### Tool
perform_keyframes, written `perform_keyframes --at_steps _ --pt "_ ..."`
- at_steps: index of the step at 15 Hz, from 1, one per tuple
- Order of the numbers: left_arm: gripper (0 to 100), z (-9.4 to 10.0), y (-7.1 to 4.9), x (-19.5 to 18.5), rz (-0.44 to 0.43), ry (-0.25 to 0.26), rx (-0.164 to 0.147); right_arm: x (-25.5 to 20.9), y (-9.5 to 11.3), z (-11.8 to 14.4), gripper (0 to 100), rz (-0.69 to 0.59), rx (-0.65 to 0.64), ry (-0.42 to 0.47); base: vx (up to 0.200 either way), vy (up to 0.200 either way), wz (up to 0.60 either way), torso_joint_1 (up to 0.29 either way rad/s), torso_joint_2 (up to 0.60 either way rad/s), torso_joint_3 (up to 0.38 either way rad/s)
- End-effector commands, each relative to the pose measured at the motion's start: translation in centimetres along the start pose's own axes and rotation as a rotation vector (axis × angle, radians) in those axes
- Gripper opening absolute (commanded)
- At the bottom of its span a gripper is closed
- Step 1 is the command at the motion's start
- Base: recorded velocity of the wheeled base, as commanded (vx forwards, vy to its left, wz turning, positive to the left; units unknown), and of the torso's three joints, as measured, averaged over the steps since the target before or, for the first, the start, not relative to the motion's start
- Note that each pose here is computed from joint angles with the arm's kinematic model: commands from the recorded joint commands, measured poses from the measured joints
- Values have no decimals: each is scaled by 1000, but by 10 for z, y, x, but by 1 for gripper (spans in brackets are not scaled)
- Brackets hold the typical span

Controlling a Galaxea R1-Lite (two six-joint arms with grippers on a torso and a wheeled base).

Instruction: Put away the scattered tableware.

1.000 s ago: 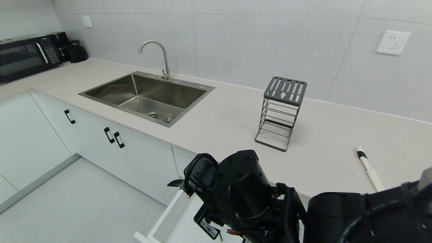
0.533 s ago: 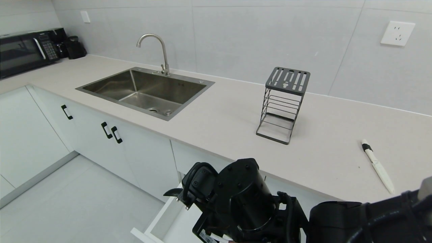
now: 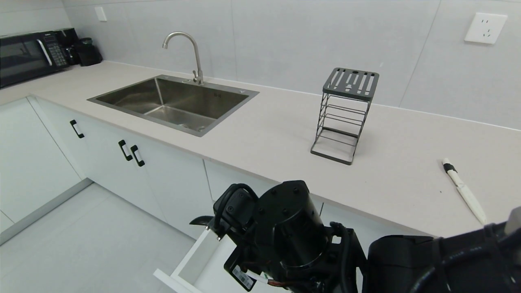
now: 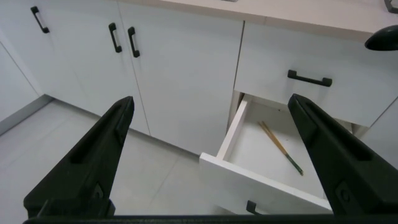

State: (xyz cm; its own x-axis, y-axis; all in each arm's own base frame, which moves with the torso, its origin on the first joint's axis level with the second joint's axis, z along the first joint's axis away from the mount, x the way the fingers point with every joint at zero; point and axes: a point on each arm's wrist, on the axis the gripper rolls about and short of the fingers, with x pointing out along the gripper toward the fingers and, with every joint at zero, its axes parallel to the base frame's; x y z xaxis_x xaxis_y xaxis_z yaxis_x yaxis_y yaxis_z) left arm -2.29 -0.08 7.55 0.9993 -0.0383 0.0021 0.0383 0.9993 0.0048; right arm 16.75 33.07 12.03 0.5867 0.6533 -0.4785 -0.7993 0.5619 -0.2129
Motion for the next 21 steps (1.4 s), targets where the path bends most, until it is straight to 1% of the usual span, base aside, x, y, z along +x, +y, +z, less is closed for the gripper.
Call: perform_keyframes --at_steps 1,5,11,19,21 --pt "100 0 0 0 0 1 0 4 0 2 0 -1 1 -4 0 0 0 -46 85 36" --pt "100 0 0 0 0 1 0 9 -2 9 0 -9 9 -27 0 0 0 -111 228 113" --pt "100 0 0 0 0 1 0 14 -1 9 0 -9 12 -28 0 0 0 -128 263 128" --pt "100 0 0 0 0 1 0 23 2 13 0 -6 13 -39 0 0 0 -235 444 206" --pt "100 0 0 0 1 1 0 26 3 13 0 14 14 -42 0 0 0 -249 408 173"
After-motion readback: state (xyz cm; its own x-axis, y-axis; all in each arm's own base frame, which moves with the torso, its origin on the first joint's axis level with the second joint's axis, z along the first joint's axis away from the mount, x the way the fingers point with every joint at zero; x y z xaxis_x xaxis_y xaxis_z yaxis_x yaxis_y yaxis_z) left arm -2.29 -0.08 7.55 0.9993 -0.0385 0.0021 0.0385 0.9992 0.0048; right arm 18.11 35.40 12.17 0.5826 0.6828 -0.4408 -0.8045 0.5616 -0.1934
